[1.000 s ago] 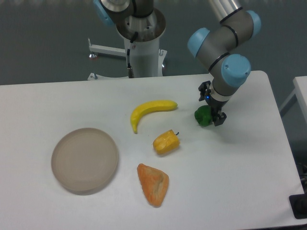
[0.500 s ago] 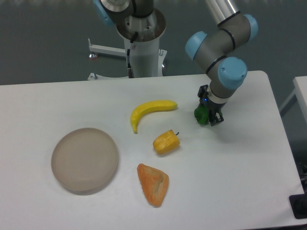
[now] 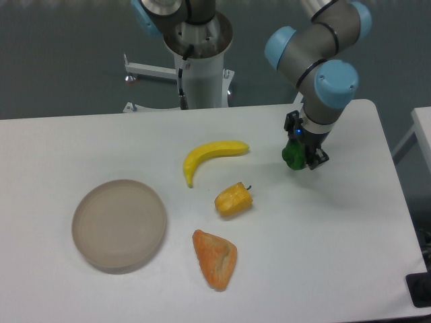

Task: Pick up the green pepper from the table
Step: 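Lift the gripped green pepper up off the table, then hold the green pepper raised in the closed gripper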

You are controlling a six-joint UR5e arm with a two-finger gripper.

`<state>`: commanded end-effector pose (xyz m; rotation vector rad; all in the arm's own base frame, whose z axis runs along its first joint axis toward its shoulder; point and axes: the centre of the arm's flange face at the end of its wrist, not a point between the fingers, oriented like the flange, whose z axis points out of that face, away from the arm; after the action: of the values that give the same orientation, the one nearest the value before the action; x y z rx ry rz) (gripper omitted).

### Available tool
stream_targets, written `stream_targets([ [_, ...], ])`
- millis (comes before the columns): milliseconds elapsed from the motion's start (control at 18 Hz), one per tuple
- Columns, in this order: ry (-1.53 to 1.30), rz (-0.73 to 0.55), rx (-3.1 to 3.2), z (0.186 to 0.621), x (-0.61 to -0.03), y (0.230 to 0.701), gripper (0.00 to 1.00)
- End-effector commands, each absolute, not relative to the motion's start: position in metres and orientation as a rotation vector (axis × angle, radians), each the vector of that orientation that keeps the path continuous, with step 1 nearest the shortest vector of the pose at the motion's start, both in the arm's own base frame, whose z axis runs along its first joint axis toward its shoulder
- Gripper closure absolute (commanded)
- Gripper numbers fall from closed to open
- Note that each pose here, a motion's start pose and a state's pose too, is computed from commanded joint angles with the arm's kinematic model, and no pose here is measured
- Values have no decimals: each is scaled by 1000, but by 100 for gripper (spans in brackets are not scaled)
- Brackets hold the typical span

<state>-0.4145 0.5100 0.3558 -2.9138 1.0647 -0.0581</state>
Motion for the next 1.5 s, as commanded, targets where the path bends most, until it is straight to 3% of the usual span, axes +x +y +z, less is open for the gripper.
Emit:
stream_targets([
  [222,951,-50,-2931,373,-430,544,94],
  [444,1043,-8,-2900,371,-416,590,93],
  [1500,1222,23,-2893,366,-408,599,92],
])
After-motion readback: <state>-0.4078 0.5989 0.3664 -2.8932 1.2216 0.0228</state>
